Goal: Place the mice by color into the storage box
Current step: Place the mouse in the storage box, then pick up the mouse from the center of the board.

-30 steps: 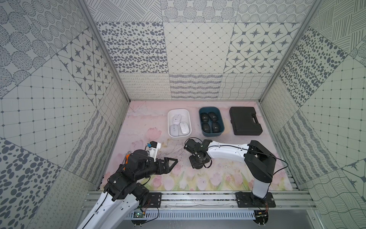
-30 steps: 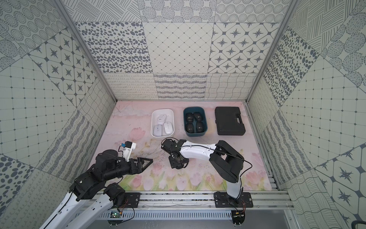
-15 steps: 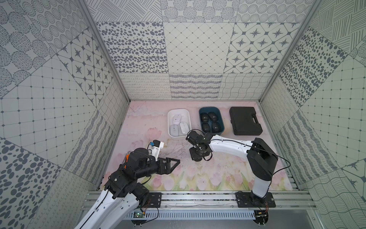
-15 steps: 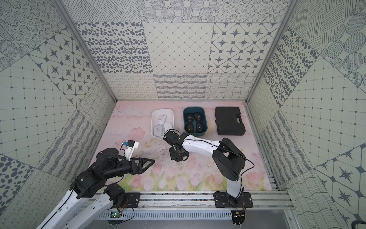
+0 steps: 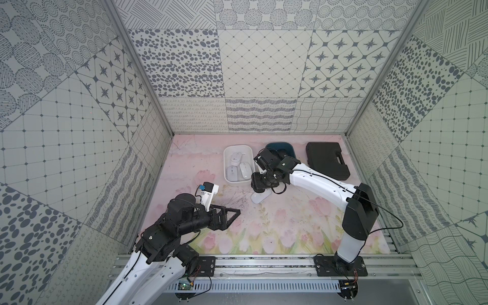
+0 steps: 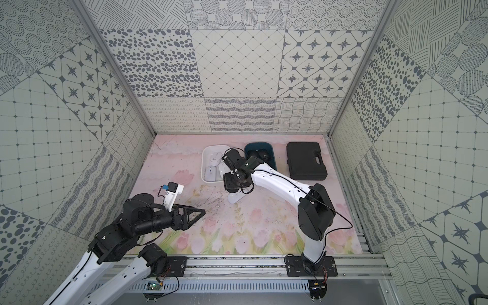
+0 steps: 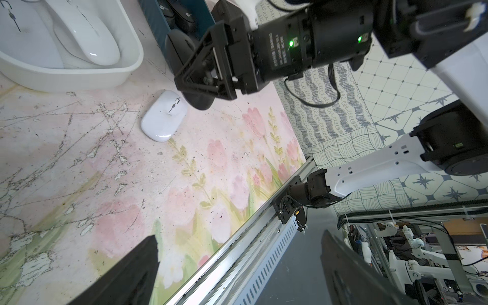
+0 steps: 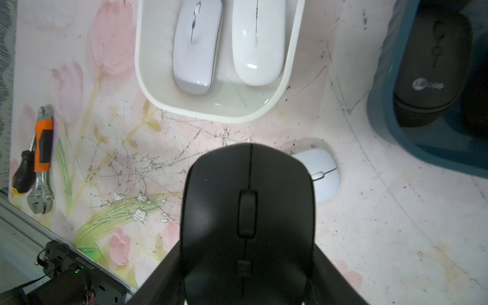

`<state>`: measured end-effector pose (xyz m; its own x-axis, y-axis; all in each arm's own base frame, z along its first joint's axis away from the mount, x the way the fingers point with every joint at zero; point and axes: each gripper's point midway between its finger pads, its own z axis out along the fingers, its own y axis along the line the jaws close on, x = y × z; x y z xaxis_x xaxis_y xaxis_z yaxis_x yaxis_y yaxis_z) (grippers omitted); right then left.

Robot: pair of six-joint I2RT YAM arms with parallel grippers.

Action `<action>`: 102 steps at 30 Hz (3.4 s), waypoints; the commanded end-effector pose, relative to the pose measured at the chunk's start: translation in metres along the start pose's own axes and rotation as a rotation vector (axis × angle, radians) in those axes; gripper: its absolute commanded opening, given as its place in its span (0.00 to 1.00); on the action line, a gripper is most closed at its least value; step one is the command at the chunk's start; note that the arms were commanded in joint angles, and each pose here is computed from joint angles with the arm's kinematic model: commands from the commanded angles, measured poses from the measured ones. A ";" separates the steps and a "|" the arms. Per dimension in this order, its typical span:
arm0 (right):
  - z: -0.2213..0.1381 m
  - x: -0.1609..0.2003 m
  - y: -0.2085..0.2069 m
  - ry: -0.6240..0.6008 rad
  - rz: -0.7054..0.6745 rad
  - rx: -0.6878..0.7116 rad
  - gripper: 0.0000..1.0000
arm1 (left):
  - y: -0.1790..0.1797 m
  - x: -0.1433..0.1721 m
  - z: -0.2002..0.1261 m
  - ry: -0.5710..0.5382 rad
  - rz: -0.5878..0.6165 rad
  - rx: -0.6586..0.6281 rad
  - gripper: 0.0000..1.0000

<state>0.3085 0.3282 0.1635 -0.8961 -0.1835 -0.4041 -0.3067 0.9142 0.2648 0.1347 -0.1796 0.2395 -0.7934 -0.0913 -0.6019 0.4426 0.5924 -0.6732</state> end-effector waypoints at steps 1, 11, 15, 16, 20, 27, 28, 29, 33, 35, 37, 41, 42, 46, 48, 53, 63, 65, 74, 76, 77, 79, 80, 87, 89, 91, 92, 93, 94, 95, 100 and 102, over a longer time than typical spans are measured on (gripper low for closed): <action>-0.016 -0.027 -0.008 -0.050 -0.008 -0.007 0.44 | -0.013 -0.015 0.001 -0.043 0.086 0.046 0.99; 0.001 -0.071 -0.089 -0.060 0.075 0.141 0.45 | -0.006 -0.014 0.013 -0.016 0.081 0.031 0.99; 0.014 -0.083 -0.128 -0.053 0.116 0.179 0.45 | -0.004 -0.013 0.018 -0.009 0.075 0.036 0.99; 0.017 -0.086 -0.135 -0.052 0.122 0.190 0.45 | -0.004 -0.013 0.019 -0.006 0.074 0.035 0.99; 0.034 -0.092 -0.167 -0.022 0.143 0.230 0.45 | 0.000 -0.012 0.023 0.000 0.070 0.027 0.99; 0.055 -0.089 -0.206 0.044 0.147 0.298 0.45 | 0.004 -0.010 0.026 0.008 0.060 0.018 0.99; 0.057 -0.087 -0.210 0.057 0.148 0.303 0.45 | 0.004 -0.010 0.026 0.008 0.058 0.017 0.99; 0.058 -0.086 -0.212 0.065 0.148 0.305 0.45 | 0.005 -0.009 0.027 0.010 0.056 0.017 0.99; 0.059 -0.082 -0.217 0.077 0.138 0.325 0.45 | 0.006 -0.009 0.028 0.008 0.054 0.014 0.99; 0.059 -0.079 -0.220 0.086 0.140 0.333 0.45 | 0.007 -0.008 0.028 0.008 0.053 0.015 0.99; 0.060 -0.075 -0.221 0.097 0.141 0.334 0.45 | 0.007 -0.008 0.029 0.012 0.050 0.015 0.99; 0.064 -0.071 -0.224 0.118 0.138 0.341 0.48 | 0.009 -0.007 0.030 0.014 0.046 0.014 0.99; 0.066 -0.069 -0.225 0.126 0.139 0.343 0.48 | 0.009 -0.006 0.030 0.015 0.046 0.015 0.99; 0.071 -0.065 -0.228 0.143 0.147 0.347 0.50 | 0.008 -0.007 0.030 0.012 0.045 0.014 0.99; 0.074 -0.062 -0.228 0.156 0.151 0.347 0.51 | 0.009 -0.006 0.030 0.014 0.043 0.011 0.99; 0.075 -0.058 -0.230 0.172 0.161 0.354 0.57 | 0.009 -0.006 0.030 0.014 0.044 0.012 0.99; 0.061 -0.065 -0.223 0.122 0.175 0.334 0.83 | 0.009 -0.007 0.033 0.018 0.033 0.014 0.99; 0.054 -0.071 -0.220 0.089 0.182 0.327 0.87 | 0.010 -0.007 0.034 0.025 0.023 0.015 0.99; 0.020 -0.087 -0.204 -0.019 0.198 0.279 0.93 | 0.009 -0.012 0.040 0.025 0.016 0.019 0.99; 0.013 -0.091 -0.197 -0.044 0.197 0.255 0.94 | 0.010 -0.012 0.042 0.027 0.012 0.012 0.99; 0.009 -0.093 -0.193 -0.059 0.193 0.242 0.95 | 0.011 -0.012 0.043 0.028 0.008 0.010 0.99; 0.001 -0.095 -0.185 -0.082 0.183 0.216 0.98 | 0.013 -0.014 0.046 0.024 -0.001 0.006 0.99; -0.004 -0.097 -0.180 -0.102 0.176 0.203 0.99 | 0.015 -0.014 0.050 0.029 -0.004 0.001 0.99; -0.050 -0.089 -0.155 -0.228 0.166 0.085 0.99 | 0.037 -0.019 0.089 0.140 0.014 -0.085 0.99; -0.073 -0.083 -0.150 -0.279 0.169 0.063 0.99 | 0.041 -0.019 0.104 0.206 0.041 -0.099 0.99; -0.085 -0.068 -0.148 -0.291 0.174 0.046 0.99 | 0.045 -0.018 0.118 0.276 0.093 -0.134 0.99; -0.095 -0.063 -0.147 -0.306 0.179 0.041 0.99 | 0.046 -0.019 0.125 0.308 0.129 -0.160 0.99; -0.099 -0.055 -0.148 -0.310 0.190 0.043 0.99 | 0.049 -0.016 0.131 0.352 0.168 -0.185 0.99; -0.106 -0.046 -0.149 -0.319 0.202 0.039 0.99 | 0.052 -0.017 0.138 0.381 0.199 -0.211 0.99; -0.114 -0.038 -0.150 -0.332 0.216 0.029 0.99 | 0.056 -0.019 0.145 0.409 0.224 -0.233 0.99; -0.143 -0.003 -0.154 -0.377 0.293 -0.041 0.99 | 0.078 -0.023 0.175 0.543 0.320 -0.304 0.89; -0.154 0.012 -0.159 -0.371 0.327 -0.053 0.99 | 0.085 -0.021 0.186 0.605 0.345 -0.322 0.86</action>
<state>0.3096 0.1312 0.2450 -0.7780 0.2008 -0.5953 -0.0770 0.9100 0.4075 0.2622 -0.2833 0.1467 -0.8410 0.3255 -0.4322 0.5107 0.7413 -0.4354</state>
